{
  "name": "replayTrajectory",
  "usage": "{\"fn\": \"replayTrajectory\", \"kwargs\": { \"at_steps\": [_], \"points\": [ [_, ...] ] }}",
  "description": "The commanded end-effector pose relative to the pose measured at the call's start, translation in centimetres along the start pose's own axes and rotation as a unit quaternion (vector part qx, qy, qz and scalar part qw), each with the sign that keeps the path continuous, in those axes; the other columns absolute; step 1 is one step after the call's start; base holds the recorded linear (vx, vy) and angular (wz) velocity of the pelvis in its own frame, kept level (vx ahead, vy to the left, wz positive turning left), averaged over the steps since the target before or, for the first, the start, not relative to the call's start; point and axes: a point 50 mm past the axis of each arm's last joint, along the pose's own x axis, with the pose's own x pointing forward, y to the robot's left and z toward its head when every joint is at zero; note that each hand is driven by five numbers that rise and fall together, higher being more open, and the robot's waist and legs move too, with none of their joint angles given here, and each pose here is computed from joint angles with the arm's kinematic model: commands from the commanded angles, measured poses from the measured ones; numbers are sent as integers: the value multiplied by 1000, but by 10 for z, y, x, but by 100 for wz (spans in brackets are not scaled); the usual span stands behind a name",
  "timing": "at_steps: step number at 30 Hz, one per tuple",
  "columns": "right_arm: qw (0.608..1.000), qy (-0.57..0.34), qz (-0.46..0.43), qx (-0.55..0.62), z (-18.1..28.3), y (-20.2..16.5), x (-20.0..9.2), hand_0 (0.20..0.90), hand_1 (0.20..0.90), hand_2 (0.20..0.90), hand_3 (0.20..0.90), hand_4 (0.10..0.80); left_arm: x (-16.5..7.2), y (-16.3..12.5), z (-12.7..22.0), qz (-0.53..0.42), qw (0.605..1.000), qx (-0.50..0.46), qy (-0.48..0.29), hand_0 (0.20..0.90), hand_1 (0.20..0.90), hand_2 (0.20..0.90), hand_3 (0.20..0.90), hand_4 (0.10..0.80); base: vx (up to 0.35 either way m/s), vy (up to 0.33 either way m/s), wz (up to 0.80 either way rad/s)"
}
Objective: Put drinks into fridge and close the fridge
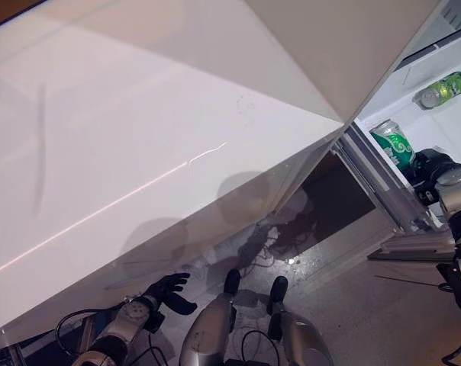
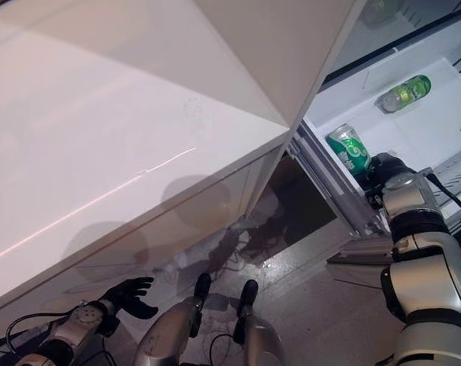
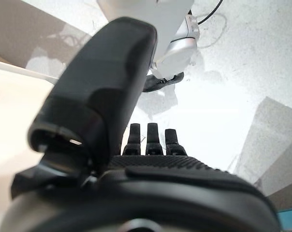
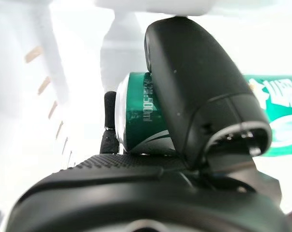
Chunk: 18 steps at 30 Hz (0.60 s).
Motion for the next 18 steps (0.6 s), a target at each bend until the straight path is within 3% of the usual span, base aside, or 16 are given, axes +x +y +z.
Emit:
{"fn": "replayTrajectory", "kwargs": {
  "at_steps": [1,8,18],
  "points": [
    [993,0,-88,-79,4,-53,-13,900,900,900,900,800,-7,-10,-7,-19,999,2,-26,900,900,900,900,800,0,0,0],
    [995,-35,-78,-52,7,-48,-13,900,900,900,900,800,-8,-9,-13,-6,1000,-1,-11,900,900,900,900,800,2,13,-1],
    [967,-230,-87,62,27,-46,-47,900,900,900,900,800,-19,-15,-56,30,995,-66,61,900,900,900,900,800,45,39,-11]
  ]
}}
